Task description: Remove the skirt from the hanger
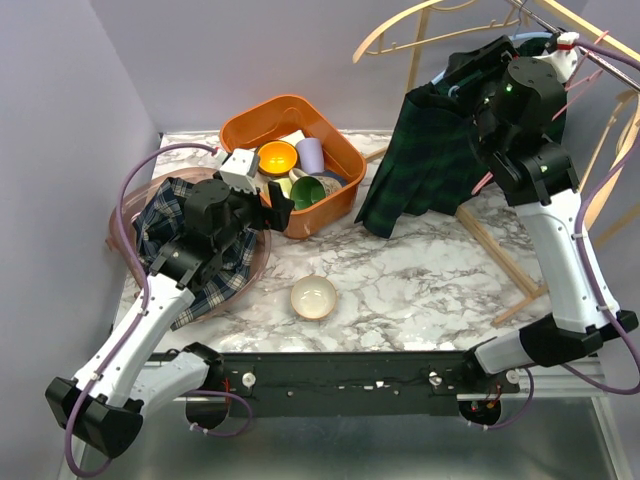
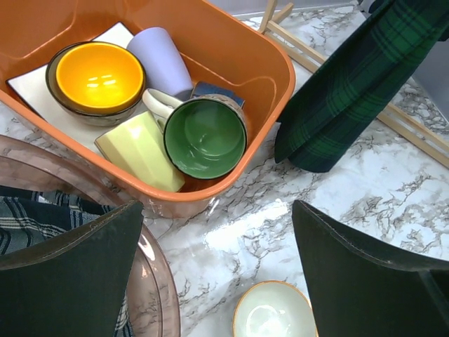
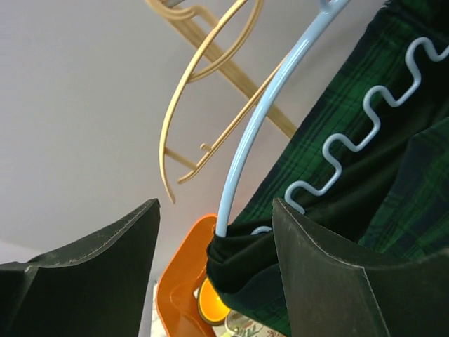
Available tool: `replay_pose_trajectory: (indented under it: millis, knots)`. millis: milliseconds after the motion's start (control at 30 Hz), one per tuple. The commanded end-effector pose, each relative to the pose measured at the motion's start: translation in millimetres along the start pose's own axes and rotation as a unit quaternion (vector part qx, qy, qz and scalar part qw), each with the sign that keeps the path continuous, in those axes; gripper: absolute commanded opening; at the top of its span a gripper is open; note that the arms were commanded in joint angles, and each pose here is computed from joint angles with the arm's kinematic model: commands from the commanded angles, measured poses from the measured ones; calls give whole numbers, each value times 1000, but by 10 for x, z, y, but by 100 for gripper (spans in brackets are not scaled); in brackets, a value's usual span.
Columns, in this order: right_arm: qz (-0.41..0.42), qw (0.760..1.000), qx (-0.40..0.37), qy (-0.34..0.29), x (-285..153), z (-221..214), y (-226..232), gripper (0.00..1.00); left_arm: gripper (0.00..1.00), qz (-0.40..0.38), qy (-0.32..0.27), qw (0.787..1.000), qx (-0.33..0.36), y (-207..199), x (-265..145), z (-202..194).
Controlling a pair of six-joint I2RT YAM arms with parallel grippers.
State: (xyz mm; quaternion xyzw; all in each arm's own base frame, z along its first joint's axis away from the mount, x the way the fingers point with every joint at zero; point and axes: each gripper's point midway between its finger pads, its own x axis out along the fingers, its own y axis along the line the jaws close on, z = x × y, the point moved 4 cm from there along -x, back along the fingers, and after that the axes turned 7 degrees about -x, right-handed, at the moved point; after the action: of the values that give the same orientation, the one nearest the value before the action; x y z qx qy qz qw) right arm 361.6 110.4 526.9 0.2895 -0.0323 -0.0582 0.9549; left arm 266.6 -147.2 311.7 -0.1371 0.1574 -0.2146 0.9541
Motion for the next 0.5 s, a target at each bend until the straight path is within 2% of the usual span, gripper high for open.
replay_pose_trajectory:
  millis: [0, 300, 467]
  knots:
    - [-64, 997, 24, -30, 122, -23, -131, 72, 98, -28, -12, 1000, -7, -89, -51, 30]
    - [-52, 997, 29, -39, 357, -204, -58, 72, 98, -39, -18, 999, -14, -128, -81, 50]
    - [-65, 996, 39, -53, 453, -209, -48, 67, 98, -40, -14, 999, -15, -128, -75, 29]
